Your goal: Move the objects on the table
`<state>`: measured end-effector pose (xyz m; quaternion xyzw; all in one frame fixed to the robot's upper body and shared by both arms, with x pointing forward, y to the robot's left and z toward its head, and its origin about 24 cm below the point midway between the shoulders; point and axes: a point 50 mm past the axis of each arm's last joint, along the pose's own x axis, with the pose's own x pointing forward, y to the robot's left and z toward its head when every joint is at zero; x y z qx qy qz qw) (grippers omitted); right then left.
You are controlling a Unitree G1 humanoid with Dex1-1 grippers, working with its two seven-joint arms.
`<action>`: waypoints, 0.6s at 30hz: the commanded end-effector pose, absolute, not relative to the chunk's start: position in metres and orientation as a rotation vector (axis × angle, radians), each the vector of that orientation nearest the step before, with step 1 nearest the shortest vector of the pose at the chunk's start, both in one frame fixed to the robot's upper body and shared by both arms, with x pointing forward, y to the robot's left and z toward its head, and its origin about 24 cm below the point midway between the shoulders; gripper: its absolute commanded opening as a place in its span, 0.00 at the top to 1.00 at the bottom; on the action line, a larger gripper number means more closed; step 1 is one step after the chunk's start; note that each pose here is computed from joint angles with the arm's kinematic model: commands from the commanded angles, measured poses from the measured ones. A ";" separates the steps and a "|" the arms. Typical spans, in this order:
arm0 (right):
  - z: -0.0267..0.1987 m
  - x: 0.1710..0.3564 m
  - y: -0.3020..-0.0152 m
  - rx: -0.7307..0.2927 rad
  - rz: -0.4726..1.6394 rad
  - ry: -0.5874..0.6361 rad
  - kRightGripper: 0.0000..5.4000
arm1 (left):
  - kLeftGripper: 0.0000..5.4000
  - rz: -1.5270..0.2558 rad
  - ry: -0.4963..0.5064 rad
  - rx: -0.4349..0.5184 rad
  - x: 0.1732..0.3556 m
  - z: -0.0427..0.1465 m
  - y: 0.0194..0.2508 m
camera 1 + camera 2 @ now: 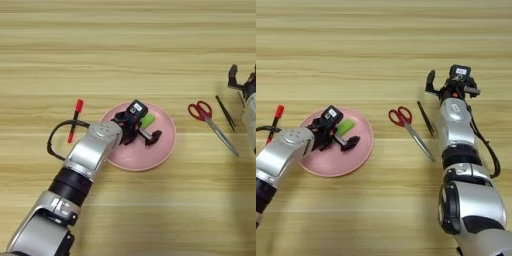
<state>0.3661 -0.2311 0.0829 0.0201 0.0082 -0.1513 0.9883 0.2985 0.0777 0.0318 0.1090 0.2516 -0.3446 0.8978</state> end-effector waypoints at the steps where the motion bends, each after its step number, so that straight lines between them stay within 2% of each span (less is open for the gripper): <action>1: 0.083 0.366 -0.232 0.051 -0.317 0.026 0.01 | 0.00 -0.680 0.568 0.273 0.297 0.027 0.092; 9: 0.084 0.366 -0.233 0.056 -0.322 0.022 0.01 | 0.00 -0.696 0.600 0.322 0.295 0.022 0.096; 18: 0.084 0.367 -0.233 0.059 -0.325 0.021 0.01 | 0.00 -0.693 0.610 0.321 0.296 0.019 0.097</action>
